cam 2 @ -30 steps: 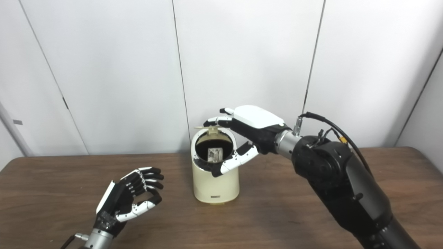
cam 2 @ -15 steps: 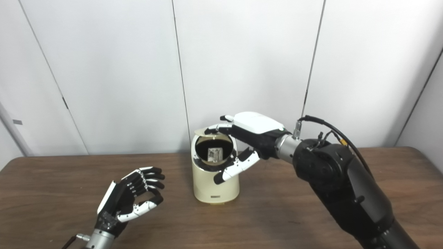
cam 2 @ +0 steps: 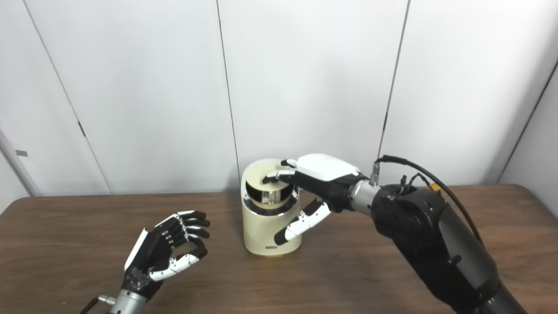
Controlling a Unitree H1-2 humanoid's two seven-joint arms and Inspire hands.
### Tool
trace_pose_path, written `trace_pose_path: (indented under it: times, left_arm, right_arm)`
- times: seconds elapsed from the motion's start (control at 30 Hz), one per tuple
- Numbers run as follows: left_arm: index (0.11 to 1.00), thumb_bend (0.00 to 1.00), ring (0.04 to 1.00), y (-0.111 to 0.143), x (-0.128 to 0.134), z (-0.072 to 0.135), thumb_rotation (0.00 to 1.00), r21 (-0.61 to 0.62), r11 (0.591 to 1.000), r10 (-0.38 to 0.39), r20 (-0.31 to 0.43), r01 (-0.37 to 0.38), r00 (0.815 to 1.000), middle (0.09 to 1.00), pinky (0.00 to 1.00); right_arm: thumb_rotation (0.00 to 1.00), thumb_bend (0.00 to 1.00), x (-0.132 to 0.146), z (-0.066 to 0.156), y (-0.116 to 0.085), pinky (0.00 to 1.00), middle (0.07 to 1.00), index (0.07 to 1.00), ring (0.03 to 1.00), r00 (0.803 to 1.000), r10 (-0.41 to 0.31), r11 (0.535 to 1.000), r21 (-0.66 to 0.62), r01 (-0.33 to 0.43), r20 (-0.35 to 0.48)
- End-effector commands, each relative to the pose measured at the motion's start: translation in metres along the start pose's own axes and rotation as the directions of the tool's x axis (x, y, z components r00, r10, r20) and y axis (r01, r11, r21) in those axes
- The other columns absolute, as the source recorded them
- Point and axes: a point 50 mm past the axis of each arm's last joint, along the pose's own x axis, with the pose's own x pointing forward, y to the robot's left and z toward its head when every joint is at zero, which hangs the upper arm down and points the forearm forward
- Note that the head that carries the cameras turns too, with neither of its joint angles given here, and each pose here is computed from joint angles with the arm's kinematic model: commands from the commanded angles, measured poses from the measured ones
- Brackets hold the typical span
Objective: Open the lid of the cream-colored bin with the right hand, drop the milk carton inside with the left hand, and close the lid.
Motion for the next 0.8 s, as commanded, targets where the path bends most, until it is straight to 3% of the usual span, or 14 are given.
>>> trace_pose_path:
  times: [0.0,0.77]
  left_arm:
    - [0.717,0.7,0.601,-0.018,-0.025,-0.02,0.17,-0.056,0.998,0.021,-0.079,-0.026,0.997,0.676,0.5]
    - [0.719,0.69,0.602,-0.024,-0.025,-0.014,0.16,-0.065,0.997,0.024,-0.078,-0.029,0.997,0.676,0.49]
  right_arm:
    - [0.65,0.77,-0.003,0.004,-0.014,1.0,0.875,0.886,1.0,0.999,-0.038,0.998,-0.046,0.039,0.019]
    - [0.66,0.79,0.0,0.007,0.012,0.98,0.874,0.878,1.0,0.997,0.051,0.997,-0.063,-0.048,0.055]
